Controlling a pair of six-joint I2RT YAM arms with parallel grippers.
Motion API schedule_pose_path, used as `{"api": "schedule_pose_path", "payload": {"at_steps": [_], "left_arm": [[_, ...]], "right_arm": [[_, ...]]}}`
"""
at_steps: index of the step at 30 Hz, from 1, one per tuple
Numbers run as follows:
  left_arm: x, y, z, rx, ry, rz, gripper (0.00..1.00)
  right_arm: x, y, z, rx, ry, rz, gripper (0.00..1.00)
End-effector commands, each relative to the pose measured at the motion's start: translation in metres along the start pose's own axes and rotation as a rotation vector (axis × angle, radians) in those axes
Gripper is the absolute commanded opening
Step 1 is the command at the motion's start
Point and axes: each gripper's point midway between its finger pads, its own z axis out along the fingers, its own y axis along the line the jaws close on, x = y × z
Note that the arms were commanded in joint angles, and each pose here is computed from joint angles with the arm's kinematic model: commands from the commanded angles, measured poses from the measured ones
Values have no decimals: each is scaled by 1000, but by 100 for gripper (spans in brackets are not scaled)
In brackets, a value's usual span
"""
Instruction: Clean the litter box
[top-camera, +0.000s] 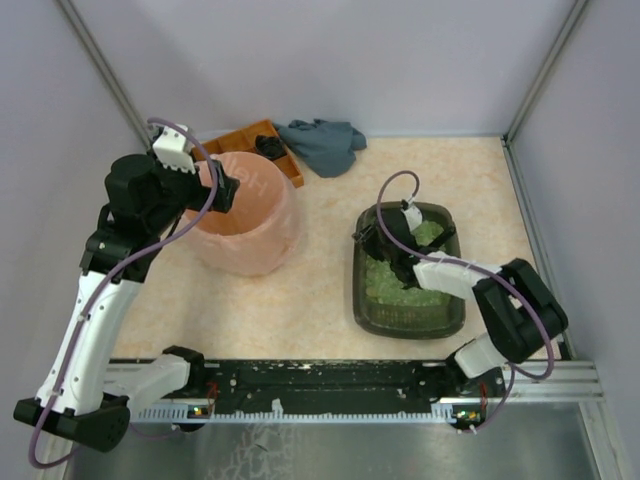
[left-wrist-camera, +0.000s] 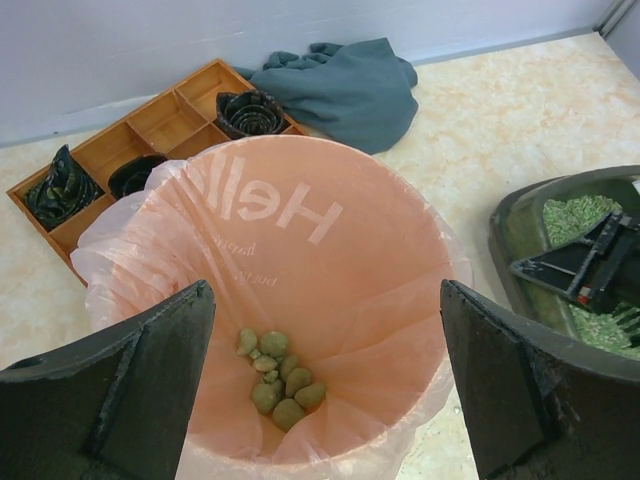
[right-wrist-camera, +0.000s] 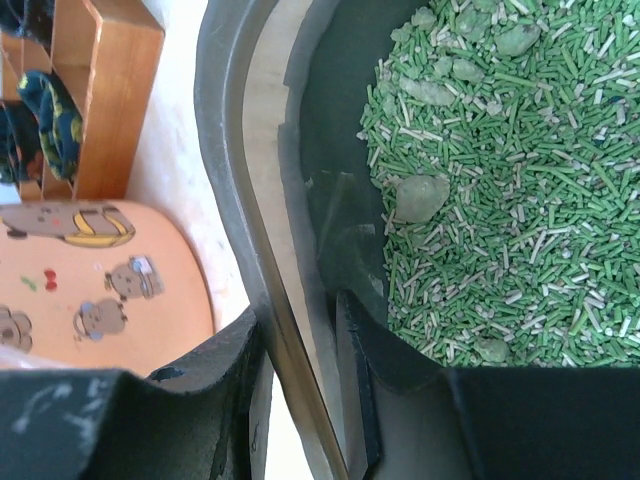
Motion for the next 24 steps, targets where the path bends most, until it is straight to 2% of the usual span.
{"api": "schedule_pose_path", "payload": {"at_steps": [1, 7, 9, 11, 13, 15, 18, 24], "left_arm": [[-17, -6, -7, 22, -34, -11, 98], [-15, -6, -11, 17, -23, -13, 98], [-15, -3, -13, 2, -24, -8, 98], [-16, -1, -15, -11, -27, -5, 99], [-15, 0, -16, -16, -29, -2, 99], [-14, 1, -16, -22, -30, -3, 99], [-15, 2, -16, -23, -39, -4, 100], [-21, -2, -20, -3, -87, 8, 100]], "right_arm": [[-5, 60, 16, -65, -105, 177, 24], [15, 97, 45, -60, -124, 150, 25], [18, 104, 50, -52, -123, 105, 32], [13, 106, 49, -38, -137, 61, 43], [5, 107, 42, -28, -162, 14, 53], [-6, 112, 31, -30, -191, -55, 57], [-25, 129, 8, -56, -222, -172, 62], [-48, 133, -34, -48, -250, -365, 67]]}}
